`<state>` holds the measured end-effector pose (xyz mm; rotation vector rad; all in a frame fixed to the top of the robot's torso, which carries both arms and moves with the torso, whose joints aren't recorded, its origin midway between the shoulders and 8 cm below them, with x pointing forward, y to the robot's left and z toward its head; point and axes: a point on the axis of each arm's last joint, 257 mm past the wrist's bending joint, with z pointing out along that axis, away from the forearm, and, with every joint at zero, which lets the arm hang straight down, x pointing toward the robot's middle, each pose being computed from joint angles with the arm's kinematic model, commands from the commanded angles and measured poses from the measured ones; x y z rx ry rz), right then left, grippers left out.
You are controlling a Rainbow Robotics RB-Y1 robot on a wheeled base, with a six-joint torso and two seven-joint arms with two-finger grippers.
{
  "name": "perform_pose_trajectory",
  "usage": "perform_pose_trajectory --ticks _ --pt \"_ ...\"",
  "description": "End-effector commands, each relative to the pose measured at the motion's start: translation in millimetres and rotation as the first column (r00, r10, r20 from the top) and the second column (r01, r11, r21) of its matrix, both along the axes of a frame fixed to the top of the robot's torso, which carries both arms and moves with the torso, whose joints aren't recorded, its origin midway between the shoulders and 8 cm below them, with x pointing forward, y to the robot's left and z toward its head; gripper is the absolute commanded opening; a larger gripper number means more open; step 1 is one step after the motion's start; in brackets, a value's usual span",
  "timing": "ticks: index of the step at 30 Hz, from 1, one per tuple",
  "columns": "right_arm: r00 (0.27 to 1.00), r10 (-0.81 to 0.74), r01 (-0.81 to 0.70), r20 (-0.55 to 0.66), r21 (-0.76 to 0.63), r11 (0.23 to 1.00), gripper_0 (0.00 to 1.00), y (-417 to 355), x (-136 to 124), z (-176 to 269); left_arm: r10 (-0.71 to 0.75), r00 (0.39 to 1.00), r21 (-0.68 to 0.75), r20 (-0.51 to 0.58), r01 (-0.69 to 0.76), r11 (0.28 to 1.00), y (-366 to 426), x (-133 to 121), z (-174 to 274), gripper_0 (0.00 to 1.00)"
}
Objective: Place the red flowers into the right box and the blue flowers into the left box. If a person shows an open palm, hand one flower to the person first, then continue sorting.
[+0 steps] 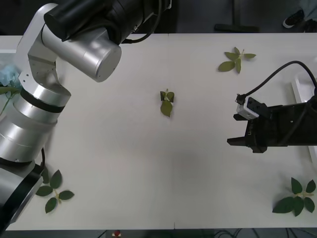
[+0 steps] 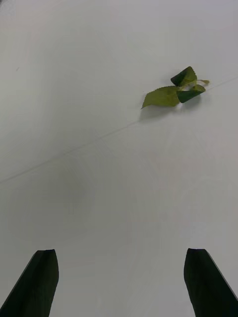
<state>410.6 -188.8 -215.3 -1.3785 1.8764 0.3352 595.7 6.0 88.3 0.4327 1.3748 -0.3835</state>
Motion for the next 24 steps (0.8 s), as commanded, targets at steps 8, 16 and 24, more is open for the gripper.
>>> perform_pose_trajectory --ticks 8,16,24 --pt "0.999 0.011 -0.01 0.034 -0.015 1.0 0.73 -2 3 11 -0.083 0.996 0.221 0.011 0.079 0.972 23 -16 16 1.0" --pt "0.999 0.011 -0.01 0.034 -0.015 1.0 0.73 -2 3 11 -0.333 0.922 0.346 -0.198 0.383 0.856 63 -69 -22 1.0" --pt "0.999 0.011 -0.01 0.034 -0.015 1.0 0.73 -2 3 11 -0.472 0.862 0.457 -0.185 0.5 0.735 104 -99 -65 1.0"
